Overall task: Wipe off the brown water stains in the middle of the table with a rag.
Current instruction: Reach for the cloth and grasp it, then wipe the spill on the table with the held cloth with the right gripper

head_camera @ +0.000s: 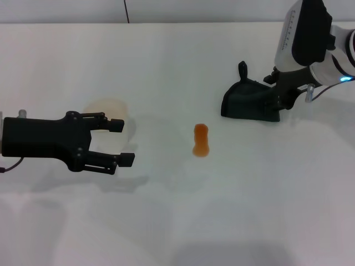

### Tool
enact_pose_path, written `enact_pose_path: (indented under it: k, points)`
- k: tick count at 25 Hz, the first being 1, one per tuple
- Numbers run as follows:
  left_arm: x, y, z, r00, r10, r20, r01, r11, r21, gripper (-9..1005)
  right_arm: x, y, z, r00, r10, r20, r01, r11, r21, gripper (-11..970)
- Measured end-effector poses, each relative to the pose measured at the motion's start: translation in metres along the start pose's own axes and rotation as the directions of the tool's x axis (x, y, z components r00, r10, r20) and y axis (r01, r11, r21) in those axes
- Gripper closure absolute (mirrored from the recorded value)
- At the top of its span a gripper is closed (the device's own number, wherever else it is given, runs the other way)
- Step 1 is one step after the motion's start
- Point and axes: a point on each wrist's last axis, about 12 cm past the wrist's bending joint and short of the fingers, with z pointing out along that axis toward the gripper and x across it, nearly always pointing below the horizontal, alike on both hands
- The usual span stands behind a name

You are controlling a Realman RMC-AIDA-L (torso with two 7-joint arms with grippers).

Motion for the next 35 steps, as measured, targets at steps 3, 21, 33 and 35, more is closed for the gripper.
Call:
enact_pose_path:
  k: [3, 21, 33, 35]
  points:
    - [0.000, 0.000, 0.000, 1.000, 0.001, 0.000, -0.001, 1.000, -0.001, 105, 0.001, 0.001, 0.002, 1.000, -0.001, -0.024, 0.001, 1.000, -0.009, 384]
    - [0.000, 0.001, -0.003, 1.000, 0.002, 0.007, -0.002, 1.000, -0.010, 104, -0.003, 0.006, 0.003, 0.999, -0.024, -0.043, 0.023, 0.999, -0.034, 456]
    - [0.001, 0.001, -0.004, 1.000, 0.002, 0.022, -0.001, 1.000, -0.021, 106, -0.005, 0.012, -0.011, 0.999, -0.035, -0.012, 0.034, 0.998, -0.059, 847]
    - [0.001, 0.001, -0.004, 1.000, 0.002, 0.022, -0.002, 1.000, -0.020, 106, -0.005, 0.014, -0.014, 1.000, -0.025, 0.004, 0.025, 0.997, -0.069, 853]
